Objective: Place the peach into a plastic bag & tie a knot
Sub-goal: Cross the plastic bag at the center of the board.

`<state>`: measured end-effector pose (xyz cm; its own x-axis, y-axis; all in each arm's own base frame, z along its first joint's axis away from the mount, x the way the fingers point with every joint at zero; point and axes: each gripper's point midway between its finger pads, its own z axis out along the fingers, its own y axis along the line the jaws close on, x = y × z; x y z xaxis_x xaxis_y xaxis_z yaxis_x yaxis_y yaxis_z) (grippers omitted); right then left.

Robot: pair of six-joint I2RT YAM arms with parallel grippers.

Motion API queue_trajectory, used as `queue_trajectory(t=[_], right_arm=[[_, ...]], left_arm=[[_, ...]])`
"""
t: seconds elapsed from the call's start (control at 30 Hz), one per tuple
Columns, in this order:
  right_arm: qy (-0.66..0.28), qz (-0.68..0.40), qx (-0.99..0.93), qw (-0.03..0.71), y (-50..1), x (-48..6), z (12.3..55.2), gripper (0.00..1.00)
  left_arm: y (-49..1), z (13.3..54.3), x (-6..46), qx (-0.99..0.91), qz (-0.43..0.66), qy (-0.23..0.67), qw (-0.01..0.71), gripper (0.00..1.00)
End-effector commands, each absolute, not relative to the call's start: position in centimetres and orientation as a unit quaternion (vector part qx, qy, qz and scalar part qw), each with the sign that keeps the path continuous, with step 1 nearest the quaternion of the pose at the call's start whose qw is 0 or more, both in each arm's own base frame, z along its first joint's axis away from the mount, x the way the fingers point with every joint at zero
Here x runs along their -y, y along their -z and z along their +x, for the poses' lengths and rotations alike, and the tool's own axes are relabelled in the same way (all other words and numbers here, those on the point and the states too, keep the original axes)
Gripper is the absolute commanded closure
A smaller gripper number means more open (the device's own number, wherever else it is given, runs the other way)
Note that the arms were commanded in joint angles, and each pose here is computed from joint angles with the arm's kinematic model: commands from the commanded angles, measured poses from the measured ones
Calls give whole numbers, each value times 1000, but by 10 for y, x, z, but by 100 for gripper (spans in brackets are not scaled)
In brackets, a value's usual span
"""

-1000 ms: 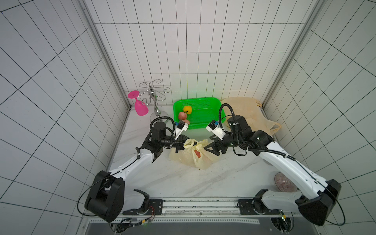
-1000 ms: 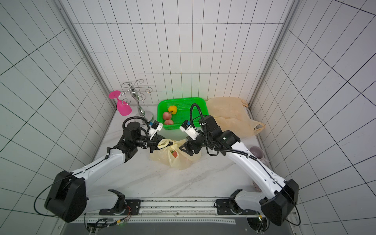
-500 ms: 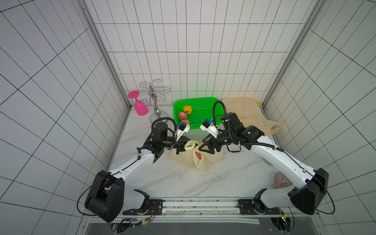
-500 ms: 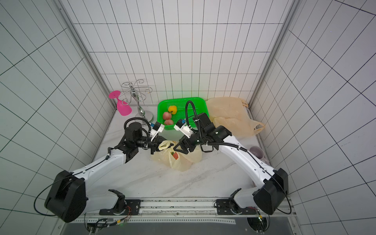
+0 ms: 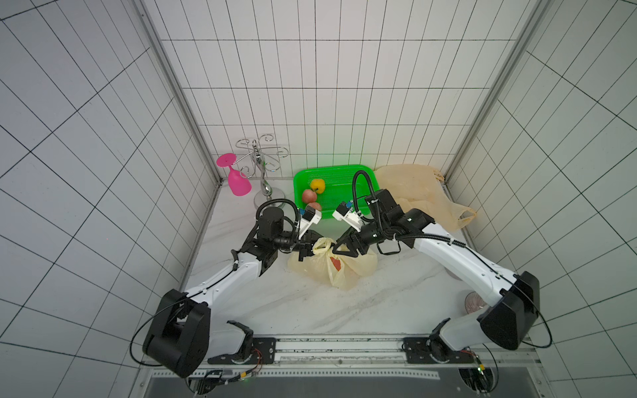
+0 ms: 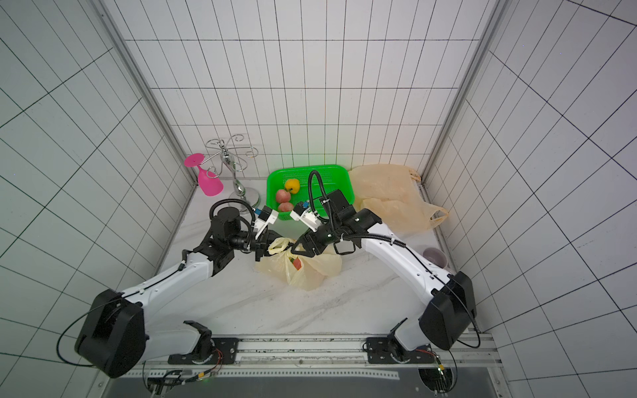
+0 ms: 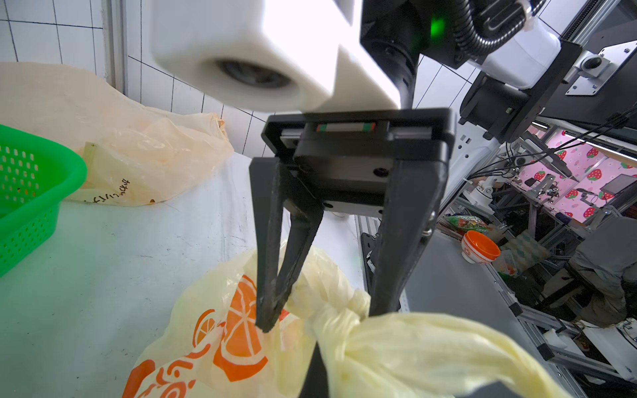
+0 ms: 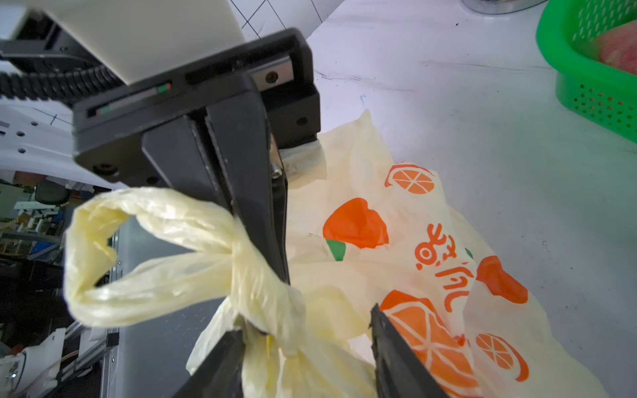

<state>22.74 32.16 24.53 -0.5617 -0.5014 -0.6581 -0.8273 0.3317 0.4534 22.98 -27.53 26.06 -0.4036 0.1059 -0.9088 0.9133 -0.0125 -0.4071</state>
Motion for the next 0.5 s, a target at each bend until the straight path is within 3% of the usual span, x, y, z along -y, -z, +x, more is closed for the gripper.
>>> queue_trajectory(t=[0.0, 0.2, 0.47], right_arm=[[-373, -452, -780, 219, -260, -328, 229, 50], [-329, -460, -792, 229, -249, -330, 234, 59], [-240, -446, -801, 319, -245, -326, 260, 87]], left_arm=[[-278, 232, 277, -594, 428, 571, 371, 100], [-280, 235, 278, -599, 419, 576, 368, 100], [-280, 238, 279, -612, 389, 592, 352, 100]])
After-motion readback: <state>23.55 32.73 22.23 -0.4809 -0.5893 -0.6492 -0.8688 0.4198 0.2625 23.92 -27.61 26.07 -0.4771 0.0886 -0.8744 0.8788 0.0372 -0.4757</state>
